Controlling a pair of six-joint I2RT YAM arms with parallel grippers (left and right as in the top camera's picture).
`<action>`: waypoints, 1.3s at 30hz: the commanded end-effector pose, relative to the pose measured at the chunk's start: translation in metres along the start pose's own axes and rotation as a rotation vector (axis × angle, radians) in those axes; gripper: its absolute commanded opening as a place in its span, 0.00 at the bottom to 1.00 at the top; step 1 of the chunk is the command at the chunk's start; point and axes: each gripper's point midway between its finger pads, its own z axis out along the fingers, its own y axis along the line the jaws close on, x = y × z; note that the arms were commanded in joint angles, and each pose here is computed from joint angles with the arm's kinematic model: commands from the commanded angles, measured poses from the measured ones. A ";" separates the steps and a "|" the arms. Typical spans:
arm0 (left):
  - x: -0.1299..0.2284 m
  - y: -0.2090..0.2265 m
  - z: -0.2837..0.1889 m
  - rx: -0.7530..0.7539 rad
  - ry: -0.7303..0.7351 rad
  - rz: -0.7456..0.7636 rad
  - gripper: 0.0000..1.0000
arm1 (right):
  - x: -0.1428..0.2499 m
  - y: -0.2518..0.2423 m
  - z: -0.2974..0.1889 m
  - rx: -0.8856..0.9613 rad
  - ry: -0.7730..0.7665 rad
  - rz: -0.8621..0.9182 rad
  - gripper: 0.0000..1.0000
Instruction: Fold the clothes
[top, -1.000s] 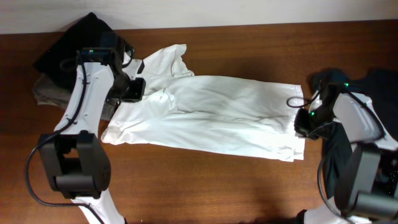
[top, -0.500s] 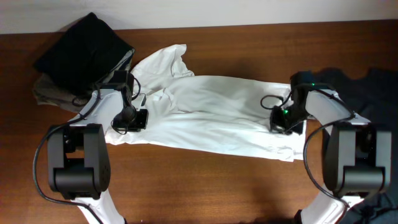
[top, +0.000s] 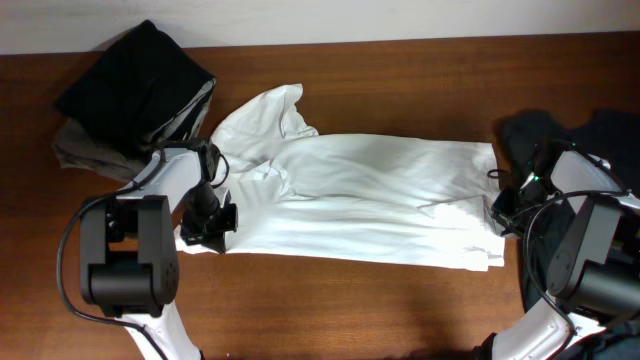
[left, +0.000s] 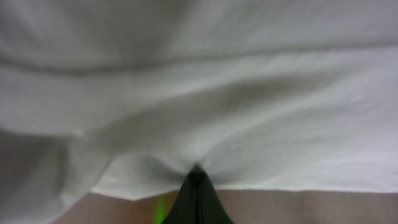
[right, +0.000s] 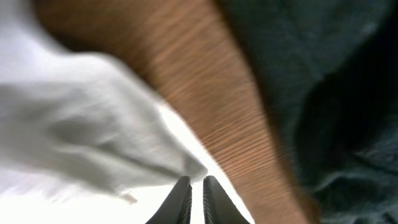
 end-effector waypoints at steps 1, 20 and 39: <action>-0.002 -0.003 -0.051 0.016 -0.162 -0.007 0.04 | -0.023 0.031 -0.062 -0.145 -0.163 -0.102 0.14; -0.251 -0.187 -0.139 0.109 -0.843 0.685 0.57 | -0.016 0.088 -0.169 -0.388 -0.329 -0.266 0.56; -0.278 -0.176 -0.144 -0.097 -0.924 0.563 0.00 | -0.012 0.085 -0.166 -0.370 -0.311 -0.280 0.55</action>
